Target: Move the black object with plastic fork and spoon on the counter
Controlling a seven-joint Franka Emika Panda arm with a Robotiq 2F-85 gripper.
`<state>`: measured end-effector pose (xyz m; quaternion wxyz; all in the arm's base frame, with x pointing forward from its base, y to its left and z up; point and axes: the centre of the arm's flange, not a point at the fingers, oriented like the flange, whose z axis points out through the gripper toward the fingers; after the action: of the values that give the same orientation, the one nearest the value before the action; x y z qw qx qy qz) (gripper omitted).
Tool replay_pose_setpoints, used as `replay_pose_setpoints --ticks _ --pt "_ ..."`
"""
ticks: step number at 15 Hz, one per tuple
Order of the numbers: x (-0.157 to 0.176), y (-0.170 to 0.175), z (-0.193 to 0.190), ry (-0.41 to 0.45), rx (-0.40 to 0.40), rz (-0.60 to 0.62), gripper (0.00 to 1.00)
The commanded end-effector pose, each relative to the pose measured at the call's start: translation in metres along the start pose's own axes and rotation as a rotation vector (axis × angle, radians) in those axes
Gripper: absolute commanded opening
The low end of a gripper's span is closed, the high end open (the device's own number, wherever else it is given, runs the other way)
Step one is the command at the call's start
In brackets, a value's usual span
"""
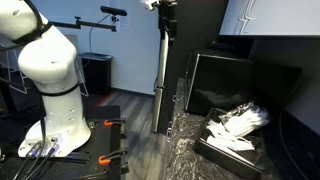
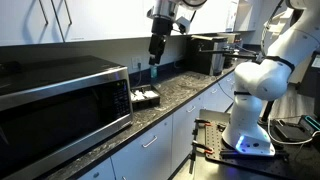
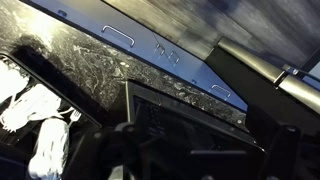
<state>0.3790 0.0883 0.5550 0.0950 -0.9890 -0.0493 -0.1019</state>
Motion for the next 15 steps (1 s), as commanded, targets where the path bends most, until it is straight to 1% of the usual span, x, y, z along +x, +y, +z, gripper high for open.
replay_pose_setpoints --ticks 1,2,3,4,6,10,13,14,15 --pt "0.0 0.0 0.0 0.0 0.0 0.0 1.0" --pt "-0.001 0.005 -0.001 0.018 0.01 0.026 1.0" --pt "-0.001 0.01 -0.003 0.027 0.002 0.052 1.0" --pt "-0.002 0.016 -0.004 0.028 0.008 0.064 1.0" --pt "-0.005 0.036 -0.008 0.038 0.003 0.134 1.0" --pt "-0.008 0.088 -0.013 0.056 -0.008 0.298 1.0" --pt "-0.012 0.133 -0.006 0.051 0.016 0.417 1.0" --pt "-0.021 0.149 -0.004 0.043 0.022 0.447 1.0" --pt "-0.019 0.164 0.005 0.04 0.033 0.488 1.0"
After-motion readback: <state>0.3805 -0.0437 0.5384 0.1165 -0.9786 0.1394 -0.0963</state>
